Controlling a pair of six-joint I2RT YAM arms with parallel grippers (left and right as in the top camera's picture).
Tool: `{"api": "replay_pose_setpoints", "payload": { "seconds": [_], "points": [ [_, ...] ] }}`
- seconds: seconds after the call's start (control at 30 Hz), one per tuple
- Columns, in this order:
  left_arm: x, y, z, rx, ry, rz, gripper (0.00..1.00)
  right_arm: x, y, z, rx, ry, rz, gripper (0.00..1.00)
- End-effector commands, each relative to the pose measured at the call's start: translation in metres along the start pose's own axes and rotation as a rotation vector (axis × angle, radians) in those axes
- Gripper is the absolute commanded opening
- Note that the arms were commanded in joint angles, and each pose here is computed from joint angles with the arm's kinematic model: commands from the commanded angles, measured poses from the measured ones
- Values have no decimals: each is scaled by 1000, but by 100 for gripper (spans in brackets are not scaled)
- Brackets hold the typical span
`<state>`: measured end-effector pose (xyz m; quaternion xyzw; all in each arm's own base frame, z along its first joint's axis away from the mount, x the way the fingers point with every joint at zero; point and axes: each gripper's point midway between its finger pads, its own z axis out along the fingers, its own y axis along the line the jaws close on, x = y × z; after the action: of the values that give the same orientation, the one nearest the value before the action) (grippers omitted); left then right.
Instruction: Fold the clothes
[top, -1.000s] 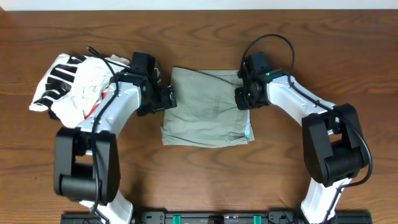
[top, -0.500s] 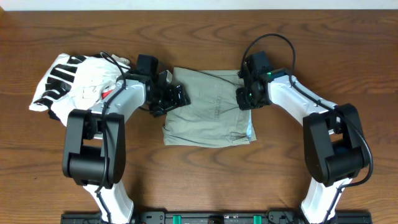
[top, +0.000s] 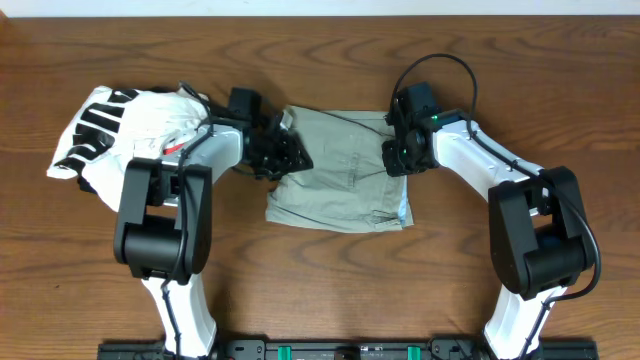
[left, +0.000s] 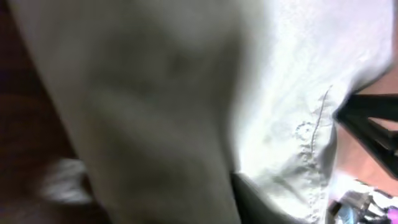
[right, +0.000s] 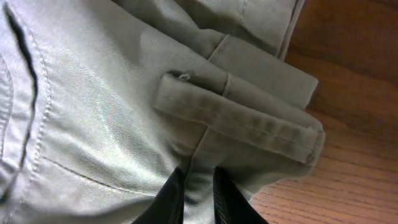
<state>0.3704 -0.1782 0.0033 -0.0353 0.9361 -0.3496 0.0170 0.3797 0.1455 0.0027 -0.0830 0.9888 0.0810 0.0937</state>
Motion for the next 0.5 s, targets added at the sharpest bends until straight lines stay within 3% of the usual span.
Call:
{"api": "replay_pose_setpoints", "payload": {
  "seconds": [0.0, 0.03, 0.23, 0.47],
  "points": [
    [30, 33, 27, -89, 96, -48, 12, 22, -26, 18, 95, 81, 0, 15],
    [30, 31, 26, -76, 96, -49, 6, 23, -26, 18, 96, 84, 0, 15],
    [21, 0, -3, -25, 41, 8, 6, 15, -30, -8, 94, 39, 19, 11],
    [0, -67, -104, 20, -157, 169, 6, -26, -30, -97, 69, -228, 34, 20]
  ]
}}
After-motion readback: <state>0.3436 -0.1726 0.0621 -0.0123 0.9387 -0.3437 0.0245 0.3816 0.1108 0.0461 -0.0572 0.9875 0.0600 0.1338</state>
